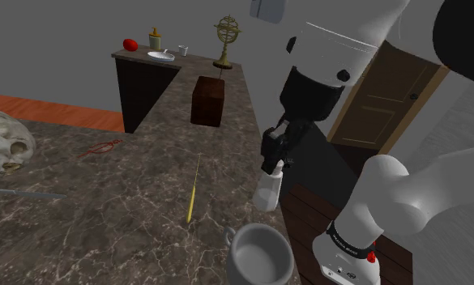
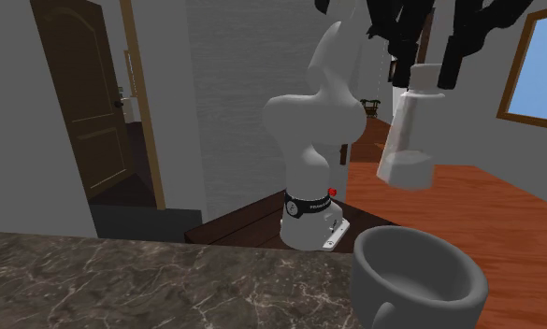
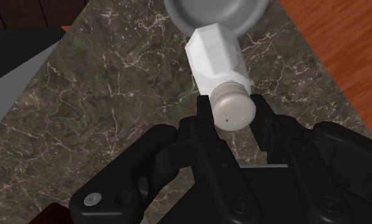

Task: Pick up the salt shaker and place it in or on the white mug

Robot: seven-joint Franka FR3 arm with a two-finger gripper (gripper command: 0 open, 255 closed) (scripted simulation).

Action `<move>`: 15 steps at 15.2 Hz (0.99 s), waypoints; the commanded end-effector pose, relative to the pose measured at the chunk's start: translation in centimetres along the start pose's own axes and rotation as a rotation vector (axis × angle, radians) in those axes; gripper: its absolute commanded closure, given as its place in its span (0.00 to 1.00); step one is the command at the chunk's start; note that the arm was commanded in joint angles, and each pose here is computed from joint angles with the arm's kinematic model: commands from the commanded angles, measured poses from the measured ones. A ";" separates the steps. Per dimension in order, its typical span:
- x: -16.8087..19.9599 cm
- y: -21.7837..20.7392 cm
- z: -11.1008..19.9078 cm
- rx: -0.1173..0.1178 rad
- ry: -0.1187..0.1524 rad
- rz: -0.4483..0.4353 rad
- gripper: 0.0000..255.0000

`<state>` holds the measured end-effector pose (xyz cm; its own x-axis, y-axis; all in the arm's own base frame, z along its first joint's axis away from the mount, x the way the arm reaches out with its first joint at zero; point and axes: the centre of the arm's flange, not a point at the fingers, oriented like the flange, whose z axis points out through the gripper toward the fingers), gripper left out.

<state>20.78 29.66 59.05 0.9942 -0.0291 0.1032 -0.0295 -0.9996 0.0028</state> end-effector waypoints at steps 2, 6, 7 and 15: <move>-3.2 -1.3 -1.0 0.000 -0.001 0.001 1.00; -3.5 -1.3 1.1 0.000 -0.001 0.001 1.00; -3.5 -1.3 1.6 0.000 -0.001 0.001 1.00; -4.0 -1.3 5.8 0.000 -0.001 0.001 1.00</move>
<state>17.50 31.05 53.62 0.9943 -0.0301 0.1021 -0.0306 -0.9995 0.0034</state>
